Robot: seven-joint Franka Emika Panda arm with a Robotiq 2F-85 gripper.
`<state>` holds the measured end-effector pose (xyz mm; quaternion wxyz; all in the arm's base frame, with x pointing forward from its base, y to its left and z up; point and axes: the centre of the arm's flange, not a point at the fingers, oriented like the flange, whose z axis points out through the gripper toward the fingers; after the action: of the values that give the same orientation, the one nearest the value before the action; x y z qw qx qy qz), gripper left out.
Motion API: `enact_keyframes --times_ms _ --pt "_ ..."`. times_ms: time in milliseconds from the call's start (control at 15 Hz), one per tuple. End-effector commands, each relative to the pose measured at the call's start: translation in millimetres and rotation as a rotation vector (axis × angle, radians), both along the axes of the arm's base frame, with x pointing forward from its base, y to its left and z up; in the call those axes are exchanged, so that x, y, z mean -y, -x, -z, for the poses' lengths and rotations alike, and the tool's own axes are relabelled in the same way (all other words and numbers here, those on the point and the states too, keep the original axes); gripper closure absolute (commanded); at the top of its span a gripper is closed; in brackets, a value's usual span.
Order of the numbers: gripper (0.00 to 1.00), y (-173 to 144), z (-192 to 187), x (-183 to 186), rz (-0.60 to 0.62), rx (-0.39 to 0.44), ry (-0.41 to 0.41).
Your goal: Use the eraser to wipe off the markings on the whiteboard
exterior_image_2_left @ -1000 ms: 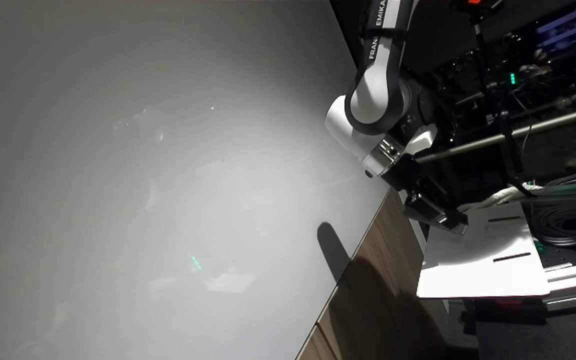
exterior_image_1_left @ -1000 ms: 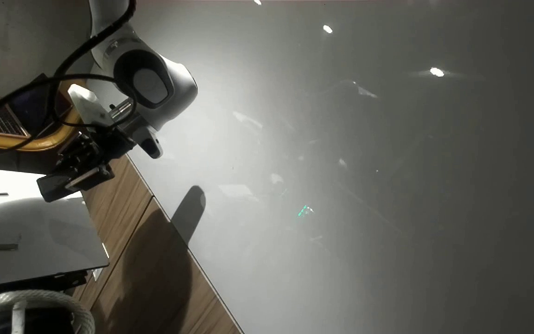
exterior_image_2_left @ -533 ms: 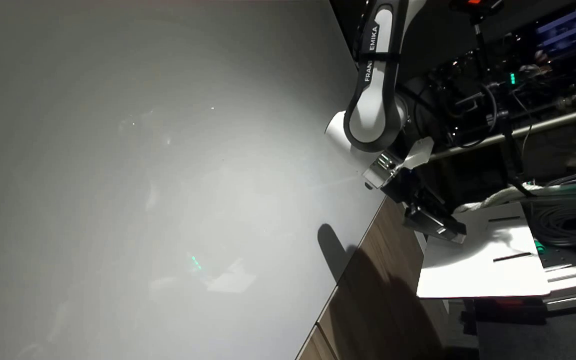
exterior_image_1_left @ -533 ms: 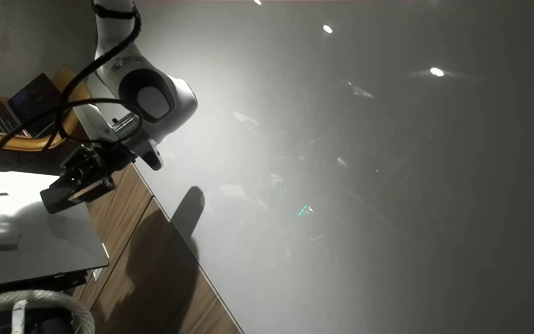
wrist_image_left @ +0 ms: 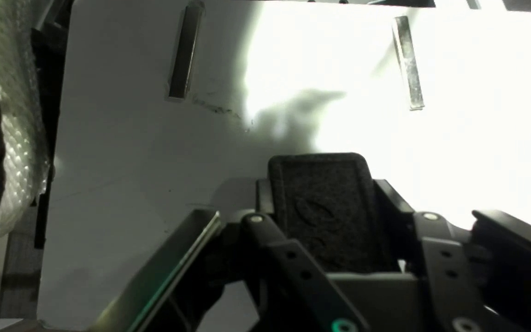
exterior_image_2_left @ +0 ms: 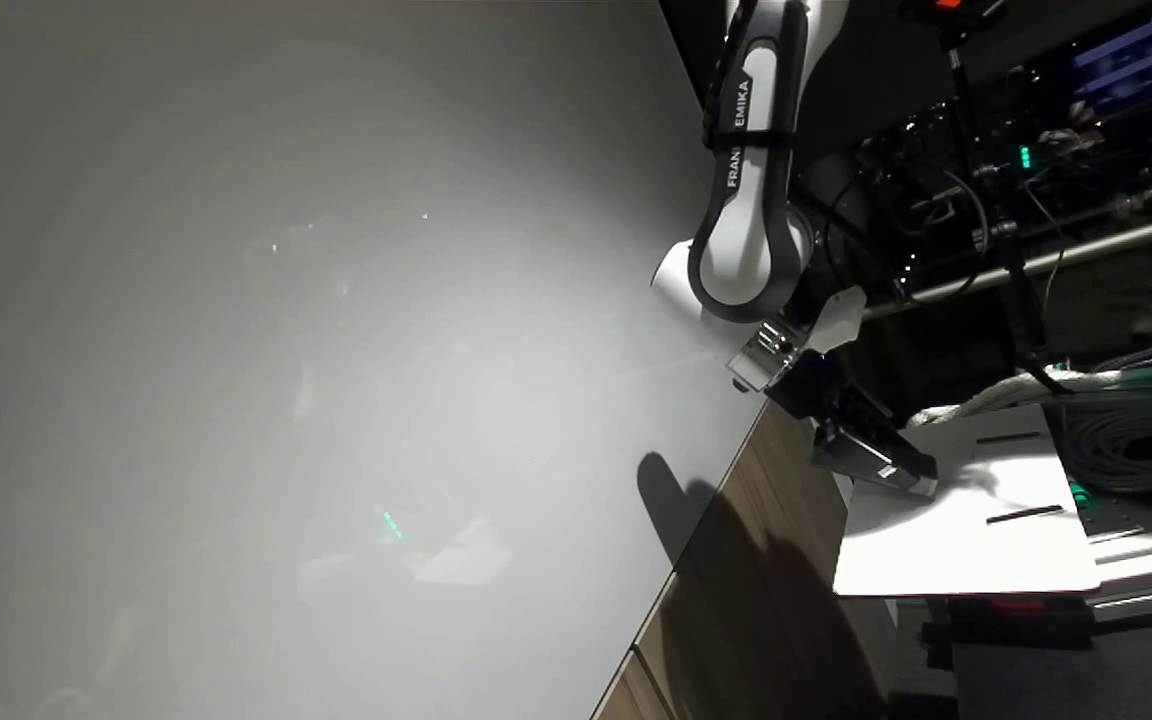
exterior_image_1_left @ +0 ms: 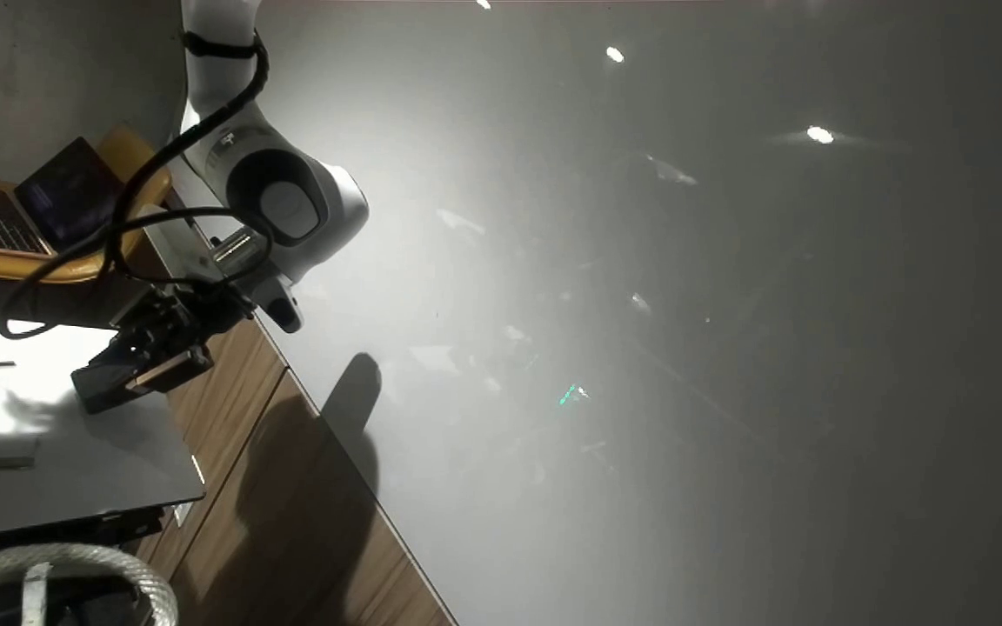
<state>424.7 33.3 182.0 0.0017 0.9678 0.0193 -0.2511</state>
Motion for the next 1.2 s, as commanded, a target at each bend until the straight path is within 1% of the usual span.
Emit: enact_keyframes --times_ms 0,67,133,200,267,333,400,467,533,867,1000,1133 --pt "0.66 -6.4 2.3 3.5 -0.004 -0.002 0.008" --pt "0.63 -6.7 3.0 3.6 -0.004 -0.003 0.008" --pt "0.56 -7.0 3.6 3.3 -0.004 -0.003 0.008" --pt "0.36 -7.5 4.2 3.1 -0.004 -0.004 0.008" --pt "0.19 -7.6 4.9 2.8 -0.003 -0.005 0.009" --pt "0.14 -7.5 5.6 2.7 -0.003 -0.007 0.008" --pt "0.06 -7.6 6.3 2.5 -0.002 -0.008 0.008" --pt "0.02 -7.8 6.6 2.4 -0.002 -0.009 0.008" --pt "0.00 -7.9 7.2 2.4 -0.002 -0.009 0.008" --pt "0.00 -8.1 5.7 -0.2 -0.007 0.000 0.010" --pt "0.00 -8.1 0.5 -2.7 -0.018 0.024 0.016" --pt "0.00 -9.1 -6.9 -7.1 -0.042 0.074 0.028"
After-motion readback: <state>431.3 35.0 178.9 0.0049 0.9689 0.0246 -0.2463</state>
